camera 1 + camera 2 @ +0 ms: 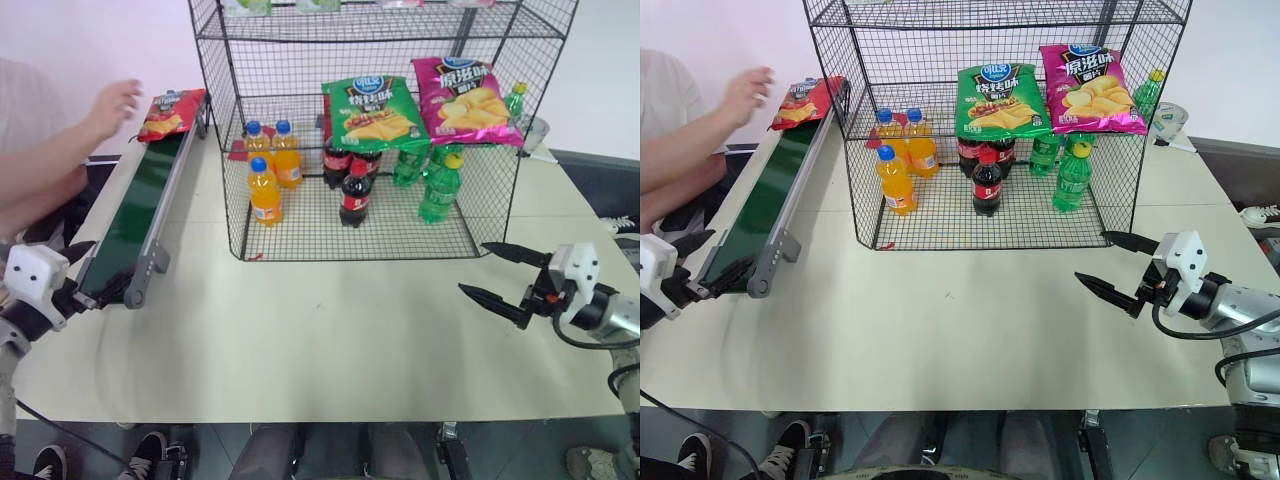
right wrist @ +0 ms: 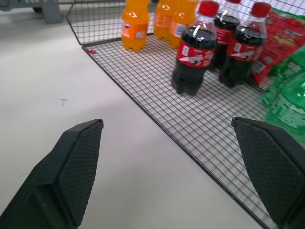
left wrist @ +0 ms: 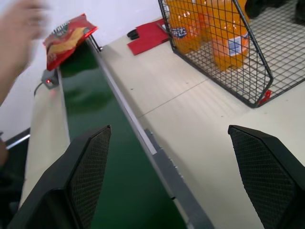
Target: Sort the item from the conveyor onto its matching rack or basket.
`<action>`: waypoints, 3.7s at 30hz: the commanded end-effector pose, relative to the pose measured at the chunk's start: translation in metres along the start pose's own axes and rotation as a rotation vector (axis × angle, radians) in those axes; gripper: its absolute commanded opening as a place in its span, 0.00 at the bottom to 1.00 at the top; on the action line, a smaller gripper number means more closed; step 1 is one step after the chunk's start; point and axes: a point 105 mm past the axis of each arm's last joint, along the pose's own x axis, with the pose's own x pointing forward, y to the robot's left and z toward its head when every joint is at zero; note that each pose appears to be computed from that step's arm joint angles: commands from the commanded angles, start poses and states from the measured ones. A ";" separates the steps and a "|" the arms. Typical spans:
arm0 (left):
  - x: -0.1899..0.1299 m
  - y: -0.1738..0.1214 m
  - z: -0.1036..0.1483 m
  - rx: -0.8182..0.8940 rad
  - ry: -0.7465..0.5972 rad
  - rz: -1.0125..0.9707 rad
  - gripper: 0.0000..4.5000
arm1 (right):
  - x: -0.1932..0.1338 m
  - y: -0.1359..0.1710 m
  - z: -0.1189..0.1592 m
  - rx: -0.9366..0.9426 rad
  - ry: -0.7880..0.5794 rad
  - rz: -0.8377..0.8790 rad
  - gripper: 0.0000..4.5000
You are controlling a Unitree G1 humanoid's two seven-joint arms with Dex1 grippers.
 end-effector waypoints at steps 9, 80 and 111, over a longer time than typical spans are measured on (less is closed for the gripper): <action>-0.014 0.007 0.001 0.269 0.018 0.074 0.91 | 0.049 0.061 0.052 0.093 -0.230 0.312 1.00; -0.033 -0.002 -0.055 0.973 0.140 0.264 0.63 | 0.070 0.060 0.048 0.117 -0.206 0.334 1.00; -0.009 -0.082 0.083 1.115 -0.359 0.073 0.01 | 0.037 0.015 0.036 0.090 -0.137 0.148 1.00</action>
